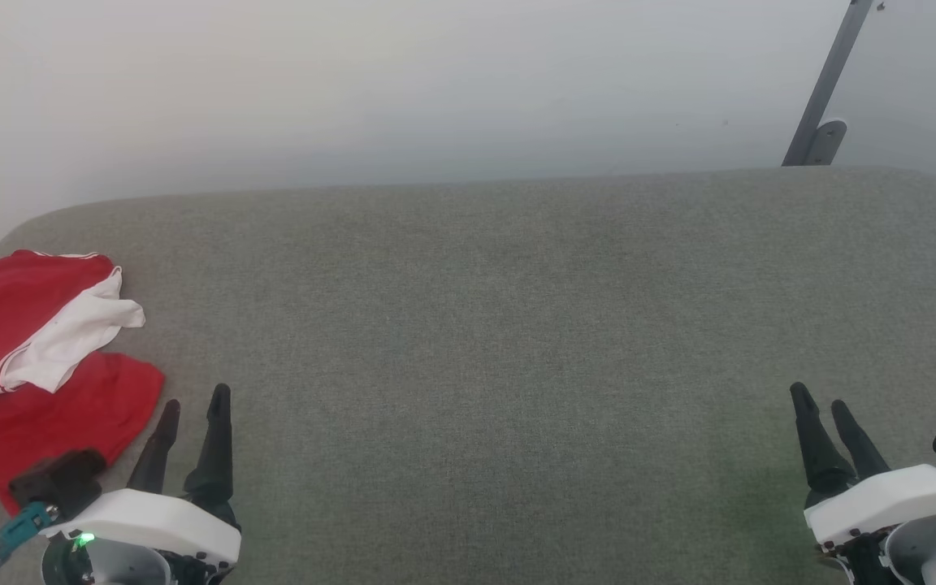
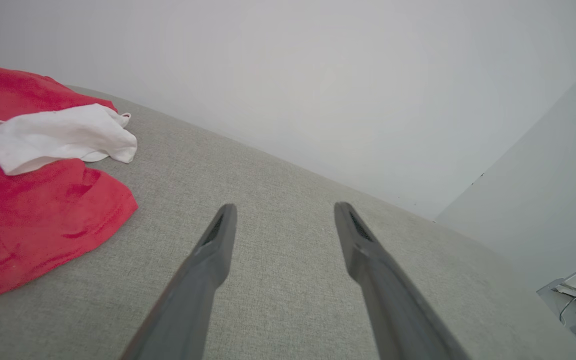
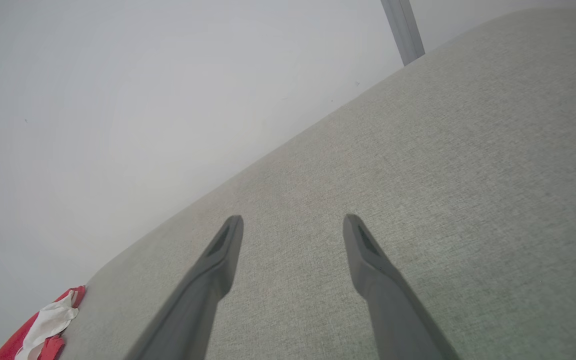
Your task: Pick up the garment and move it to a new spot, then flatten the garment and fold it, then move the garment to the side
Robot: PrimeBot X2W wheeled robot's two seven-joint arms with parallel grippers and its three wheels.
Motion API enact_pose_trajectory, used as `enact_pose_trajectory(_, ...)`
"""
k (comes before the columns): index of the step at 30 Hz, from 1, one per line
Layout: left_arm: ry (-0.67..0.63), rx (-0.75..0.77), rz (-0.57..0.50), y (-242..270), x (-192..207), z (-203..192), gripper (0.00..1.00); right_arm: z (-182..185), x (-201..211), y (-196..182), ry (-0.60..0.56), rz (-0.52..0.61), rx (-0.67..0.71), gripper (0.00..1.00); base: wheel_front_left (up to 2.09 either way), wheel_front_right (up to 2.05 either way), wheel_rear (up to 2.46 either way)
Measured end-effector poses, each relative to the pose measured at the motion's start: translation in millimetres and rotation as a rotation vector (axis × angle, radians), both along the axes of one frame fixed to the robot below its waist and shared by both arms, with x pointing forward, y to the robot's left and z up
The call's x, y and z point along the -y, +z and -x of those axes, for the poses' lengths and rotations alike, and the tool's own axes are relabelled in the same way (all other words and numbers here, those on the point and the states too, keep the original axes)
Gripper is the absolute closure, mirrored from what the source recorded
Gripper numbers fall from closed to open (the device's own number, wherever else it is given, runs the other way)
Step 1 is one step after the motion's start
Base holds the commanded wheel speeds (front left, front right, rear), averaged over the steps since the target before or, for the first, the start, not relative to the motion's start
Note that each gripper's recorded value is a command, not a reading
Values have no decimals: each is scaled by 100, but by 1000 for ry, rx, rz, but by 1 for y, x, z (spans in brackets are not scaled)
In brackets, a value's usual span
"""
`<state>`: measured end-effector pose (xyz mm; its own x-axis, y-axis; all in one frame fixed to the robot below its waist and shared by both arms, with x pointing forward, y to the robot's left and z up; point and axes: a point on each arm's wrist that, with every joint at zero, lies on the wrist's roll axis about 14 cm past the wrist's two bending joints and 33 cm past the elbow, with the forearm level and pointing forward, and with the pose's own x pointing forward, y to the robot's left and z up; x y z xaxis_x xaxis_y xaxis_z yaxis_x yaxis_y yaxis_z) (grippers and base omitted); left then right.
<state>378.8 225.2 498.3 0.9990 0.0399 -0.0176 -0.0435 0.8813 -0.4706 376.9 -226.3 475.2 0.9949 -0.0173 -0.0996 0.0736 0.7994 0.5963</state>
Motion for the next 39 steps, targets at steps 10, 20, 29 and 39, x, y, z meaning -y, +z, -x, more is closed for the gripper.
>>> enact_pose_trajectory(10,-11,16,-106,2,-2,2,0,1,7,2,1,97,10,0,0,0,0)
enact_pose_trajectory(20,-26,44,-207,8,-1,2,0,1,11,6,8,191,22,0,0,0,0)
enact_pose_trajectory(29,-33,55,-304,10,-2,6,0,1,12,11,23,281,40,0,0,0,0)
enact_pose_trajectory(39,-45,81,-383,15,1,6,0,1,14,16,33,360,58,0,0,0,0)
